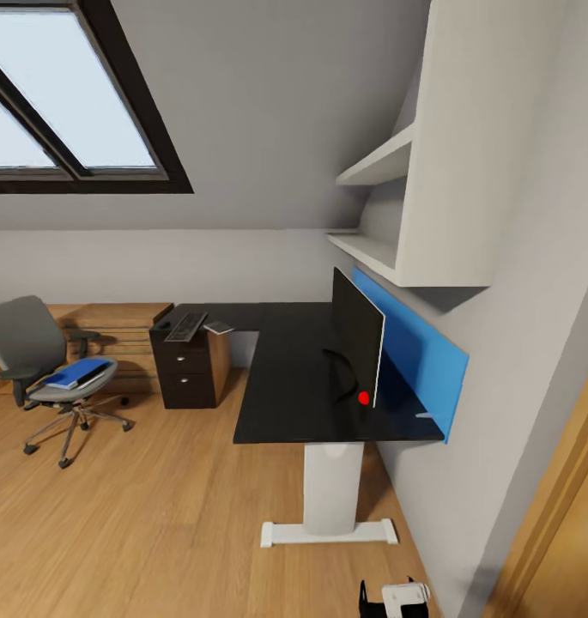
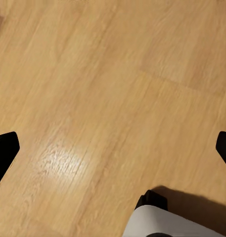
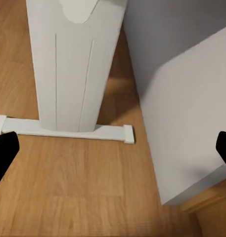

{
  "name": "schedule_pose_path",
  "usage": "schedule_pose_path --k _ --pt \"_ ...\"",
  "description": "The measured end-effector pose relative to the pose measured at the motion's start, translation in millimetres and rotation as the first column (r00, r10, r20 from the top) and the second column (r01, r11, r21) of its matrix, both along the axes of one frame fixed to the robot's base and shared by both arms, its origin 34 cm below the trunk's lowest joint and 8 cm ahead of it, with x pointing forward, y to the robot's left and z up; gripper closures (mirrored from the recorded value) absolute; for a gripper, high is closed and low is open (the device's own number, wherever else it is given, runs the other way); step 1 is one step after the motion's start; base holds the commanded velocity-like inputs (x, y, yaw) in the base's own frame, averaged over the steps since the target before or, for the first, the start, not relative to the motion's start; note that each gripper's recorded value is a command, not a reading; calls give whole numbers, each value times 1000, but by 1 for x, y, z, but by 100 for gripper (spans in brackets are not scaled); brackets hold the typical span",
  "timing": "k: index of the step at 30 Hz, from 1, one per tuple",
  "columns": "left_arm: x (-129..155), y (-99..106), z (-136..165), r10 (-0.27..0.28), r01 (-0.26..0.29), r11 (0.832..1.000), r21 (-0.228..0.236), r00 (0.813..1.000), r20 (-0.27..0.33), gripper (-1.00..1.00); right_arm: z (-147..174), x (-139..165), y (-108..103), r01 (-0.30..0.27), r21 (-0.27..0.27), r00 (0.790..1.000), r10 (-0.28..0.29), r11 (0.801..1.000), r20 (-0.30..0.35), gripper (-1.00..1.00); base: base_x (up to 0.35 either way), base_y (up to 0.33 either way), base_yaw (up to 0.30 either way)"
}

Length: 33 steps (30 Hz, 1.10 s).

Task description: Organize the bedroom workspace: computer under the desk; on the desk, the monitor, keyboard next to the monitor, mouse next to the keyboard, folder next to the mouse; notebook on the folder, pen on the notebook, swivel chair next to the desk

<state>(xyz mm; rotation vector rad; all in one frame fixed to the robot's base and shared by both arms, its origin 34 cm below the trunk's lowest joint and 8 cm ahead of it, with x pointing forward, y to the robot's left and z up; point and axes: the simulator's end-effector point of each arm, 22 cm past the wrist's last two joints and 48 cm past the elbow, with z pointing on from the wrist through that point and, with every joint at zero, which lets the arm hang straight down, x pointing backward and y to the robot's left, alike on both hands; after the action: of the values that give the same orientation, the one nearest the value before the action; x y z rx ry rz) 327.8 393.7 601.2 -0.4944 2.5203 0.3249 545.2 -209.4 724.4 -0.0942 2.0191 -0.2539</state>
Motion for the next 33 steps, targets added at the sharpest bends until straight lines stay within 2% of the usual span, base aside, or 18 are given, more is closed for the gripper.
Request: schedule_pose_path --k 1,2,6,14,33 --pt "0 -1 0 0 0 1000 -1 1000 -1 -100 0 0 1 -1 2 1000 1 1000 0 -100 298 213 154" --pt "-1 -7 -2 -2 2 1000 -9 1000 -4 -100 -4 -5 15 -10 13 1000 10 1000 -17 -100 299 214 160" --pt "-2 -13 -4 -4 3 1000 -17 1000 -8 -100 -10 -10 17 -11 17 999 12 1000 -35 -100 293 225 167" --pt "-6 -14 -6 -3 3 1000 -18 1000 -18 -100 -18 -14 29 -56 55 996 59 997 -60 -100 274 237 153" --pt "-9 -14 -8 -4 3 1000 -18 1000 -29 -100 -24 -18 28 -34 78 996 40 996 -77 -100 262 248 21"
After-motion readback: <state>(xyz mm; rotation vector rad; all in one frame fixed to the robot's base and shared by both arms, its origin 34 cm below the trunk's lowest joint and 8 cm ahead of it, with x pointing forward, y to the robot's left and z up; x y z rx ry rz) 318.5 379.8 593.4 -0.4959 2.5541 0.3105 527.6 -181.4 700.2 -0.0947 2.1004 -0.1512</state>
